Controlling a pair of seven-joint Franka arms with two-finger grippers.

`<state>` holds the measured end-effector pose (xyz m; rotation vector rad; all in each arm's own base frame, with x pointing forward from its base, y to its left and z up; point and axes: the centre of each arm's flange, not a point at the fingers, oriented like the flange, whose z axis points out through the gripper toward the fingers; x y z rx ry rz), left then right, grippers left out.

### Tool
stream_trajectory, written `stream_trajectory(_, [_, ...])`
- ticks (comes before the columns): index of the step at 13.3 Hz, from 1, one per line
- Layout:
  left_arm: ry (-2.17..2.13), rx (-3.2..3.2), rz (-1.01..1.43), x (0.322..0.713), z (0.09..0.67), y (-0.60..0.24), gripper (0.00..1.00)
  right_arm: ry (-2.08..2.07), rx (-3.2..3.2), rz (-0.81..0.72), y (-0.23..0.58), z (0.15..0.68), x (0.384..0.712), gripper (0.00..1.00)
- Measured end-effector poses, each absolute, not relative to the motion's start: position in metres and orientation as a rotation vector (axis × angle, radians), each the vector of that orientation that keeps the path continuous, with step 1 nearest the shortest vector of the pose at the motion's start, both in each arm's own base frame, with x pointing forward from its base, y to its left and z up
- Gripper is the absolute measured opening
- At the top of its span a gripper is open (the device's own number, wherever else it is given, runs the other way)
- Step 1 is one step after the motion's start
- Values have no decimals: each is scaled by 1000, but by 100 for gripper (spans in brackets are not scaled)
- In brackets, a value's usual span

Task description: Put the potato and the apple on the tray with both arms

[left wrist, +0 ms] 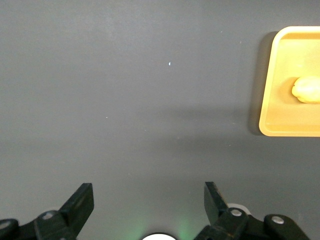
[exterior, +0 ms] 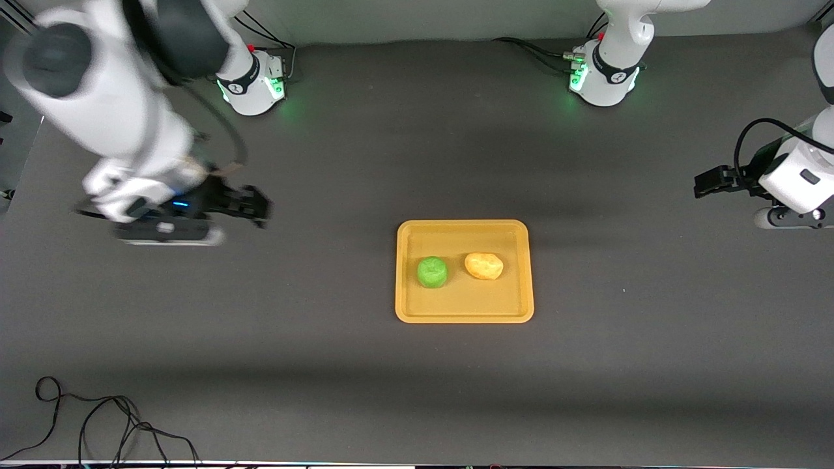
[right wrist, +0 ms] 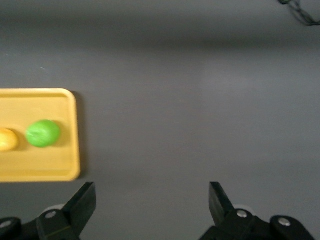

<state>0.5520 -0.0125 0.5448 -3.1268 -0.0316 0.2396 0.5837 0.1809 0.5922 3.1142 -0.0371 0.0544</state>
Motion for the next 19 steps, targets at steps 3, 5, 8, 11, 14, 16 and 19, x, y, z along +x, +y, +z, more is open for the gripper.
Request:
stream_trajectory(3, [-28,-3123,239,551,545,-29,98,-22,3132,35,76,600,583,100])
stream_trajectory(5, [-30,-3123,241,551,544,-29,98,-45,3135,23,29,600,581,100])
stream_trajectory(8, [-38,-3127,197,559,537,-29,98,-114,3136,13,-11,599,575,100])
stream_trajectory(11, [-63,-3125,195,570,518,-26,98,-141,3135,13,-21,600,573,100])
stream_trajectory(14, [-74,-3125,194,570,519,-22,98,-142,3135,16,-21,601,572,100])
stream_trajectory(16, [-74,-3126,185,568,524,-22,98,-143,3135,15,-22,602,571,100])
stream_trajectory(19, [-74,-3127,181,566,527,-22,98,-145,3135,2,-22,602,570,100])
